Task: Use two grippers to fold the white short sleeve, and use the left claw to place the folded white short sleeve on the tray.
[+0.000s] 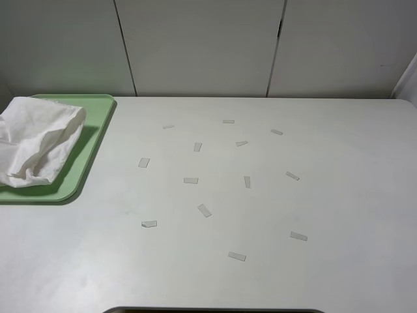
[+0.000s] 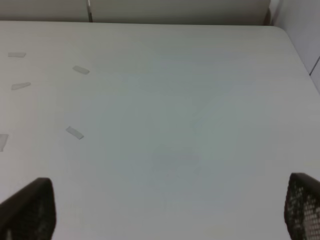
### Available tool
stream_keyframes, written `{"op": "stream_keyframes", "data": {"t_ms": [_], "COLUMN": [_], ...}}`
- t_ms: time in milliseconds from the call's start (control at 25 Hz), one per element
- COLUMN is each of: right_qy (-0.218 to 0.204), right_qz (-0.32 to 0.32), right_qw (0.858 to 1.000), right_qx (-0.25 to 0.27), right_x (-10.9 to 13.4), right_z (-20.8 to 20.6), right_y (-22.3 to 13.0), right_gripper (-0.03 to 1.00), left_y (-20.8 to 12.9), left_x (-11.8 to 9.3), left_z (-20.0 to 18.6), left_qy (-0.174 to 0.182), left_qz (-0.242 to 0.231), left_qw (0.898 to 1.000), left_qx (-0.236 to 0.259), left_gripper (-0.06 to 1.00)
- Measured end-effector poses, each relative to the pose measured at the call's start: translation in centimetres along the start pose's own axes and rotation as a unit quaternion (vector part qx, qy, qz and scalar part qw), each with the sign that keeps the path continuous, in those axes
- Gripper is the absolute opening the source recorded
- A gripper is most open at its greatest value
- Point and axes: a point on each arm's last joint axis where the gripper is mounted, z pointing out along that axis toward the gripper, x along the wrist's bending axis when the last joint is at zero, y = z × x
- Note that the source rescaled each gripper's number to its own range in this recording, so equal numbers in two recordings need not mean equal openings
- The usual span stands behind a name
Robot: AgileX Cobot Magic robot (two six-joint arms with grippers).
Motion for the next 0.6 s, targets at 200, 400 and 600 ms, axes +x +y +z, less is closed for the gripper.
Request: {"op": "stream_keyframes", "data": {"t_ms": [200, 400, 600], "right_qy": [0.000, 0.000, 0.000], "right_qz": [0.000, 0.000, 0.000], "right_qw": [1.000, 1.000, 1.000], "right_qx": [0.000, 0.000, 0.000], "right_x": [0.0, 0.0, 0.0], "right_z": [0.0, 0.0, 0.0], "right_y": [0.0, 0.0, 0.0], "right_gripper": [1.00, 1.00, 1.00], "left_y": [-2.7, -3.9, -4.2], "left_x": [0.2, 0.2, 0.3], "left_z": [3.7, 4.3, 4.5], "left_qy": [-0.017, -0.010, -0.007], "left_qz": [-0.015, -0.014, -0.013], "left_qw": [1.000, 1.000, 1.000], "left_qx": [0.012, -0.004, 0.002], "left_gripper": [1.00, 1.00, 1.00]}}
